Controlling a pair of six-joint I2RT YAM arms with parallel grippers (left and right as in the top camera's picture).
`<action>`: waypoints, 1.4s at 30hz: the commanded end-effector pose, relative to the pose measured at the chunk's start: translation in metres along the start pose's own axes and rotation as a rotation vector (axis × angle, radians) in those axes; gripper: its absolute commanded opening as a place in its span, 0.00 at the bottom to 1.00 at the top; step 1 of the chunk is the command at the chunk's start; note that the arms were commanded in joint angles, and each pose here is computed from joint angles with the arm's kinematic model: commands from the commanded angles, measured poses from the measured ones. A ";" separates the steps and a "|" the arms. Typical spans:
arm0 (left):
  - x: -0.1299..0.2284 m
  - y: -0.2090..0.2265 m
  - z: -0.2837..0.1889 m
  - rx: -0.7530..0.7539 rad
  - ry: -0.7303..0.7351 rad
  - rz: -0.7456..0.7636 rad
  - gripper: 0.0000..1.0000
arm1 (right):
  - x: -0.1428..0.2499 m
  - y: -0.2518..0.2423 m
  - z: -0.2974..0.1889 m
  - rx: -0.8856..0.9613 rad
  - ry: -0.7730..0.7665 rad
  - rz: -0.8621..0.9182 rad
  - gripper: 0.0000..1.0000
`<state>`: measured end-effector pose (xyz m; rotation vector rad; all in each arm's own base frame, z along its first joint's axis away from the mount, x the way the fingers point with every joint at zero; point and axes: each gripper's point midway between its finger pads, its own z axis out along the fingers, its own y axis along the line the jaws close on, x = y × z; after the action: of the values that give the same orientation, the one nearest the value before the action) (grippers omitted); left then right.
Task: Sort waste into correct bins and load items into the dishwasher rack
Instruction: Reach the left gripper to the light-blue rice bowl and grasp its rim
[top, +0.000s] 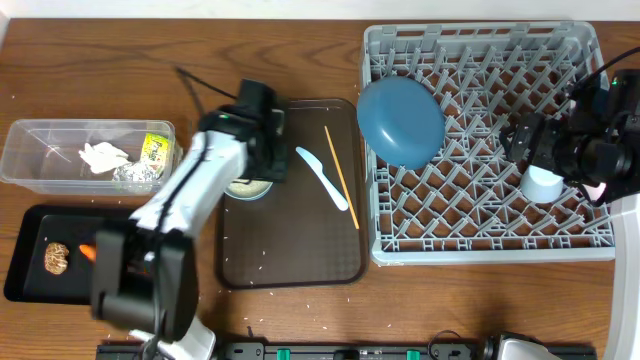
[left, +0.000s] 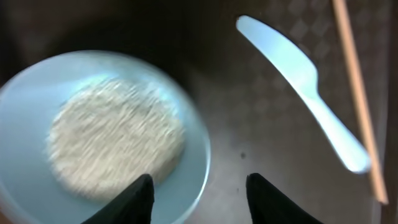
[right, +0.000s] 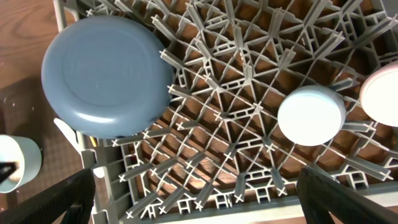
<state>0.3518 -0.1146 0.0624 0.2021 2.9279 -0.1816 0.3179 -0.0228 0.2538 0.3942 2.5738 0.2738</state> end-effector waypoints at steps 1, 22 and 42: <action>0.005 0.007 0.025 -0.074 0.039 0.035 0.49 | 0.000 0.005 0.000 -0.011 0.001 -0.007 0.97; -0.002 0.006 0.042 -0.074 0.024 -0.018 0.07 | 0.001 0.008 0.001 -0.016 0.004 -0.017 0.97; -0.014 0.004 -0.146 0.033 -0.407 -0.240 0.06 | 0.001 0.008 0.001 -0.016 0.006 -0.017 0.97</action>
<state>0.3397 -0.0987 0.1993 -0.1054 2.5549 -0.2594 0.3179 -0.0180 0.2536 0.3759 2.5790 0.2802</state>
